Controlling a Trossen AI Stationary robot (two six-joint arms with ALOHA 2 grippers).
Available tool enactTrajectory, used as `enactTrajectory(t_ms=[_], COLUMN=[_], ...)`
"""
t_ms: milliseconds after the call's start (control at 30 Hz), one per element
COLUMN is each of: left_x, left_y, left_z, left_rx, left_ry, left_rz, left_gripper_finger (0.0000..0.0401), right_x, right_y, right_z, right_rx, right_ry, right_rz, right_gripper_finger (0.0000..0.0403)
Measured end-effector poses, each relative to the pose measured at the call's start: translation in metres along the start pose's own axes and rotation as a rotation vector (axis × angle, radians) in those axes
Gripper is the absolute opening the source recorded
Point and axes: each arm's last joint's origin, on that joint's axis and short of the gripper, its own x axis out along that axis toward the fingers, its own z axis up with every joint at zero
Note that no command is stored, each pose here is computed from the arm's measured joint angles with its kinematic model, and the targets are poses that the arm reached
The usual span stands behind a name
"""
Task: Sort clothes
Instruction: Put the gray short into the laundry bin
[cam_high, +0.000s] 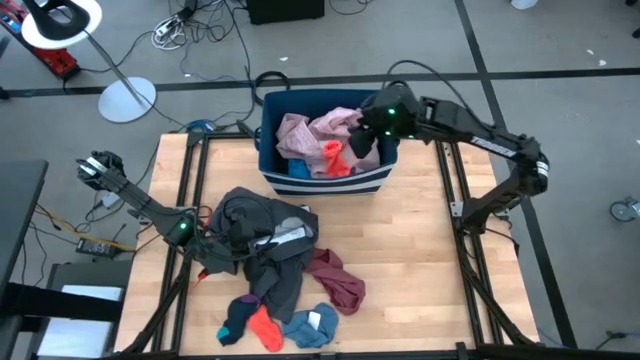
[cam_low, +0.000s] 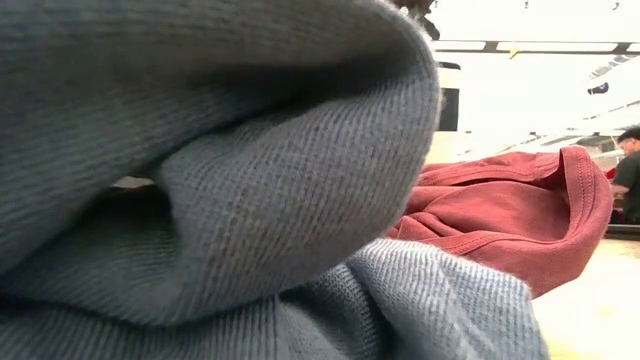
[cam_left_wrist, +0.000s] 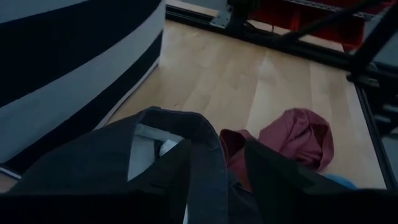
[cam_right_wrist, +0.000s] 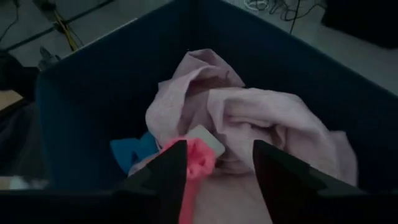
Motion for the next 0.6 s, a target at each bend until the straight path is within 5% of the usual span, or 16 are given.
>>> enactTrajectory(t_ms=[267, 600], left_x=[0.0, 0.0], left_y=[0.001, 0.002], left_z=[0.0, -0.001], left_rx=[-0.009, -0.042], left_ry=[-0.022, -0.008], left_rz=[0.033, 0.039], left_gripper_finger=[0.0157, 0.0157], right_x=[-0.064, -0.096], right_y=[0.003, 0.031], right_z=[-0.028, -0.123], right_rx=[0.029, -0.002], right_ry=[0.118, 0.199], right_rz=[0.044, -0.028], right_gripper_finger=[0.0208, 0.0204])
